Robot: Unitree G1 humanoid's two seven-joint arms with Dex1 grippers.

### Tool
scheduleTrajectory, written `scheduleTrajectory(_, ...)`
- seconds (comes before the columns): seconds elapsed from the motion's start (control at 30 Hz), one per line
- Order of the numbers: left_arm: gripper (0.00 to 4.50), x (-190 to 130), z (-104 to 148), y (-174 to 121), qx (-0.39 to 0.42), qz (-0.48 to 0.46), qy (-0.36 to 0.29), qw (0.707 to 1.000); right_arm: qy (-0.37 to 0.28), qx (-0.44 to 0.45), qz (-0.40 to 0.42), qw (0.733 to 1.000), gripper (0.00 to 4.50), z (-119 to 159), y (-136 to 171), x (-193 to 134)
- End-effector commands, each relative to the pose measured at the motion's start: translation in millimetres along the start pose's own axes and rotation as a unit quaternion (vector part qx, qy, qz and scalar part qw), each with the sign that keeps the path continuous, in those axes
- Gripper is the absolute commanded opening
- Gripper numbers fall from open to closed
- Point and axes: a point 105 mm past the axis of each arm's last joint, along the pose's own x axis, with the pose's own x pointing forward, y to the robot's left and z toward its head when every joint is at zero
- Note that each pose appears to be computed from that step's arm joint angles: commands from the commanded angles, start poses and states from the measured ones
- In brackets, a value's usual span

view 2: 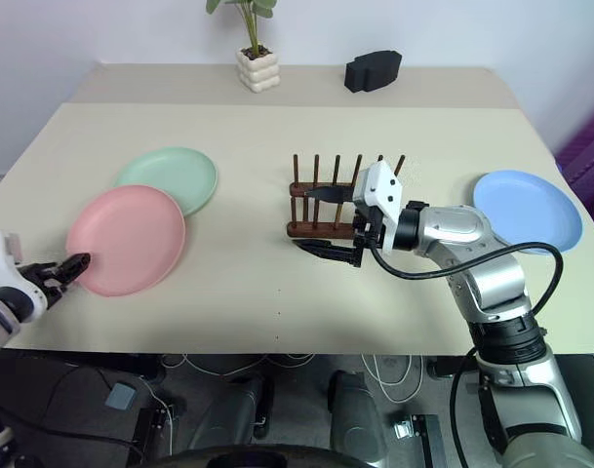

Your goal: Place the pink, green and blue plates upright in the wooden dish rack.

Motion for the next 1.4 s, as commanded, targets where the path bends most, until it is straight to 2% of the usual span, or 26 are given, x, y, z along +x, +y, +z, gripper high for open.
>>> scheduleTrajectory(0.03, 1.64, 0, 6, 0, 0.001, -0.003, -0.019, 1.000, -0.014, -0.023, -0.001, 1.000, 4.22, 10, 3, 0)
scheduleTrajectory(0.13, 0.04, 1, 3, -1, -0.003, -0.010, -0.019, 1.000, -0.014, -0.024, -0.004, 1.000, 4.22, 10, 3, -1)
scheduleTrajectory(0.33, 0.04, -2, 2, -7, -0.032, -0.047, -0.044, 0.997, -0.014, -0.026, -0.006, 1.000, 4.22, 10, 3, -2)
scheduleTrajectory(0.43, 0.04, -10, 12, -15, -0.021, -0.077, -0.080, 0.994, -0.008, -0.043, 0.001, 0.999, 4.22, 14, 5, -1)
scheduleTrajectory(0.57, 0.04, -24, 59, -35, 0.011, -0.108, -0.189, 0.976, 0.002, -0.084, 0.007, 0.996, 4.22, 22, 3, 4)
scheduleTrajectory(0.77, 0.04, -29, 120, -62, 0.073, -0.091, -0.276, 0.954, 0.032, -0.165, -0.003, 0.986, 4.22, 30, -6, 18)
scheduleTrajectory(0.83, 0.04, -35, 153, -91, 0.110, -0.094, -0.323, 0.935, 0.046, -0.233, -0.019, 0.971, 4.22, 36, -11, 35)
scheduleTrajectory(0.93, 0.04, -43, 178, -122, 0.144, -0.108, -0.362, 0.915, 0.052, -0.313, -0.040, 0.948, 4.22, 44, -16, 57)
scheduleTrajectory(1.13, 0.04, -45, 190, -163, 0.189, -0.126, -0.381, 0.896, 0.029, -0.407, -0.061, 0.911, 4.22, 57, -14, 100)
scheduleTrajectory(1.27, 0.04, -47, 186, -179, 0.193, -0.147, -0.380, 0.892, 0.004, -0.422, -0.064, 0.904, 4.22, 62, -6, 118)
scheduleTrajectory(1.4, 0.04, -50, 185, -185, 0.186, -0.158, -0.383, 0.891, 0.006, -0.439, -0.070, 0.896, 4.22, 58, -7, 128)
